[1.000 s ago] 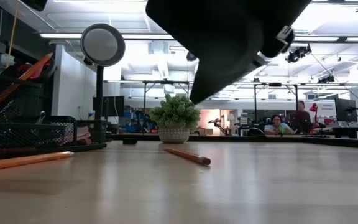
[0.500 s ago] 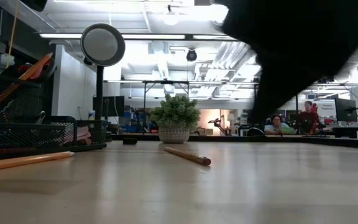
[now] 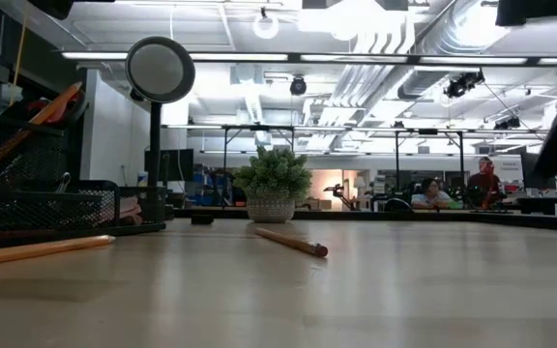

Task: Pick and place office supplies into organizer
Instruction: Put the right orange pencil into the desk organizer

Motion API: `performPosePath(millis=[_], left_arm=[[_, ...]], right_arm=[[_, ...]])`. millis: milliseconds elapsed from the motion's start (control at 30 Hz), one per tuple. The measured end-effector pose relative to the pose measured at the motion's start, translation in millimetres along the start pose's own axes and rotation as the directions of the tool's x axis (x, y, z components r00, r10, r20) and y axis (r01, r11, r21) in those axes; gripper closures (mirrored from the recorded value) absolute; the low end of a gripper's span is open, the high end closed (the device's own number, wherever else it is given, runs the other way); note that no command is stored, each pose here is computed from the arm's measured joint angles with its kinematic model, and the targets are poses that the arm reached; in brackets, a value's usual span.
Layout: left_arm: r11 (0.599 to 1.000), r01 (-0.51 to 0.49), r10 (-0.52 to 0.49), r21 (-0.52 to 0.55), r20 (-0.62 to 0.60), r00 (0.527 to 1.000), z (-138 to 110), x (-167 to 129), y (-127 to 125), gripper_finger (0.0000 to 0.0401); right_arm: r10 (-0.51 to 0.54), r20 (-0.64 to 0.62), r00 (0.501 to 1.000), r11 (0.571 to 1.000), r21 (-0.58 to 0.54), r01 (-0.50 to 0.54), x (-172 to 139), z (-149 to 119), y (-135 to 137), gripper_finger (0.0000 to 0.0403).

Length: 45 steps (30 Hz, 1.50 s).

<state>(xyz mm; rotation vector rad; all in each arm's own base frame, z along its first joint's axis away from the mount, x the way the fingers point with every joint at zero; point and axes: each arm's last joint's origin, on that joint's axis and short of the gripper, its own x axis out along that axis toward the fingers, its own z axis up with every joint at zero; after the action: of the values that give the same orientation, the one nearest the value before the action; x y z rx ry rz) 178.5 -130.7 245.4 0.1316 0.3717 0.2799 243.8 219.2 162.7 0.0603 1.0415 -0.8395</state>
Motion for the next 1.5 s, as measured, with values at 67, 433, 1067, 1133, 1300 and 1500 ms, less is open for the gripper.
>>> performPosePath(millis=[67, 433, 1067, 1133, 1300, 1500], left_arm=[[1.000, 0.000, 0.000, -0.009, 0.000, 1.000, 0.0, 0.0, 0.0, 0.0277], [1.000, 0.001, -0.001, -0.024, -0.001, 1.000, -0.1, 0.0, 0.0, 0.0277], [0.999, 0.003, -0.004, -0.032, -0.006, 1.000, -0.8, -0.1, 0.1, 0.0277], [0.999, 0.003, -0.003, -0.033, -0.007, 1.000, -0.7, 0.0, 0.1, 0.0277], [0.999, 0.003, -0.004, -0.033, -0.006, 1.000, -0.7, 0.0, 0.1, 0.0277], [0.999, 0.003, -0.003, -0.033, -0.006, 1.000, -0.7, -0.1, 0.1, 0.0277]], right_arm=[[0.172, 0.062, 0.983, 0.979, 0.104, -0.177, 12.4, -4.0, -10.2, 0.0403], [0.453, 0.610, 0.650, 0.672, 0.245, -0.699, 26.8, -12.1, 16.4, 0.0403], [0.378, 0.357, 0.854, 0.862, 0.200, -0.465, 20.4, 31.0, 81.0, 0.0402], [0.389, 0.316, 0.865, 0.858, 0.216, -0.465, 25.9, 27.7, 79.7, 0.0399], [0.433, 0.276, 0.858, 0.825, 0.263, -0.501, 36.3, 23.1, 79.7, 0.0360], [0.414, 0.313, 0.855, 0.831, 0.253, -0.496, 38.7, 22.8, 78.9, 0.0281]])
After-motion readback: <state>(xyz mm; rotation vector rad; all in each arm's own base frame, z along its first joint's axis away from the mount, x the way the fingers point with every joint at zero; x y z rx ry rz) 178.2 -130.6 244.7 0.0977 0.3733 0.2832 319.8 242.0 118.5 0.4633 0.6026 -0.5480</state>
